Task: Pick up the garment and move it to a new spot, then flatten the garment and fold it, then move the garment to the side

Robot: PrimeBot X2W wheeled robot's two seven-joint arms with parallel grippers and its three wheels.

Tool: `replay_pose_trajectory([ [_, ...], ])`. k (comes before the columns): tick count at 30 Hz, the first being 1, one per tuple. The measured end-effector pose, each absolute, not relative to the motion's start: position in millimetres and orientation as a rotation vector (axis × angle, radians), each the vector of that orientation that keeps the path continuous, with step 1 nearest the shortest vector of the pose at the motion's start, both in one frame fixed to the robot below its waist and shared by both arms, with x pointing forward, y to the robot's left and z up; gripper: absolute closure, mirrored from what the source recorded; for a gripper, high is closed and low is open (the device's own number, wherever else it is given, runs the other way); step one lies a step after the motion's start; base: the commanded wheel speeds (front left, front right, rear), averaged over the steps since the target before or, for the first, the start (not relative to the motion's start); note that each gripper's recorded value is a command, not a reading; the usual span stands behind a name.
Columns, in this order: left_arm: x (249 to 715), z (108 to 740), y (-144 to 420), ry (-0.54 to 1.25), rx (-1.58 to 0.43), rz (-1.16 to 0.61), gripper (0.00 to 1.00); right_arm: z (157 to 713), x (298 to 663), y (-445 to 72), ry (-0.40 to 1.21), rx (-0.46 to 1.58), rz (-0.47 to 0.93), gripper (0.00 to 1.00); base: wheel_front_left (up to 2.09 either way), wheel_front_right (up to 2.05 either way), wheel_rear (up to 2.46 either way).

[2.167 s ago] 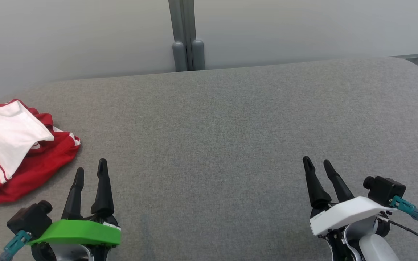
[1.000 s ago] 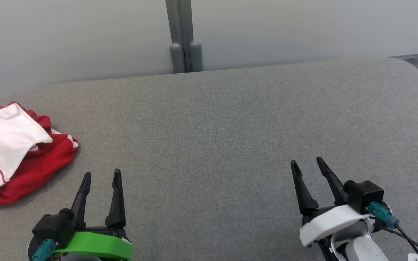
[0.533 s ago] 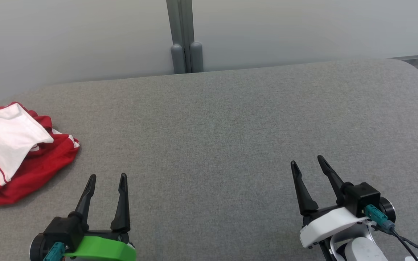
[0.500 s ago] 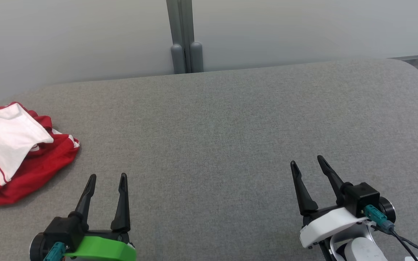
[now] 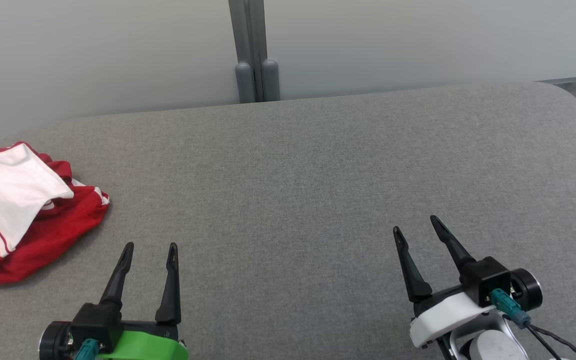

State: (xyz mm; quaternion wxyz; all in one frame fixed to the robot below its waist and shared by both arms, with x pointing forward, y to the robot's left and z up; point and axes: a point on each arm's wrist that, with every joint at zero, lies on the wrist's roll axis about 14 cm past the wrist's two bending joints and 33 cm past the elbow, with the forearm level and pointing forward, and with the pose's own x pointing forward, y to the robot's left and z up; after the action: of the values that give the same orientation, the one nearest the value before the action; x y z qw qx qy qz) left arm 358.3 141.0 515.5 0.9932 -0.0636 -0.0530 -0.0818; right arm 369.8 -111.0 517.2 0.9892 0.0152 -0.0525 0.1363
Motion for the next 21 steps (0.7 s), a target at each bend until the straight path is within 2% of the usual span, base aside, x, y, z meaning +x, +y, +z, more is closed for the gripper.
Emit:
replay_pose_trajectory([
  [21,356.7,510.2,143.9,-0.093,-0.112,-0.156,0.0,513.5,367.6,-107.5,-0.098,0.013,0.286,0.0,0.0,0.0,0.0],
])
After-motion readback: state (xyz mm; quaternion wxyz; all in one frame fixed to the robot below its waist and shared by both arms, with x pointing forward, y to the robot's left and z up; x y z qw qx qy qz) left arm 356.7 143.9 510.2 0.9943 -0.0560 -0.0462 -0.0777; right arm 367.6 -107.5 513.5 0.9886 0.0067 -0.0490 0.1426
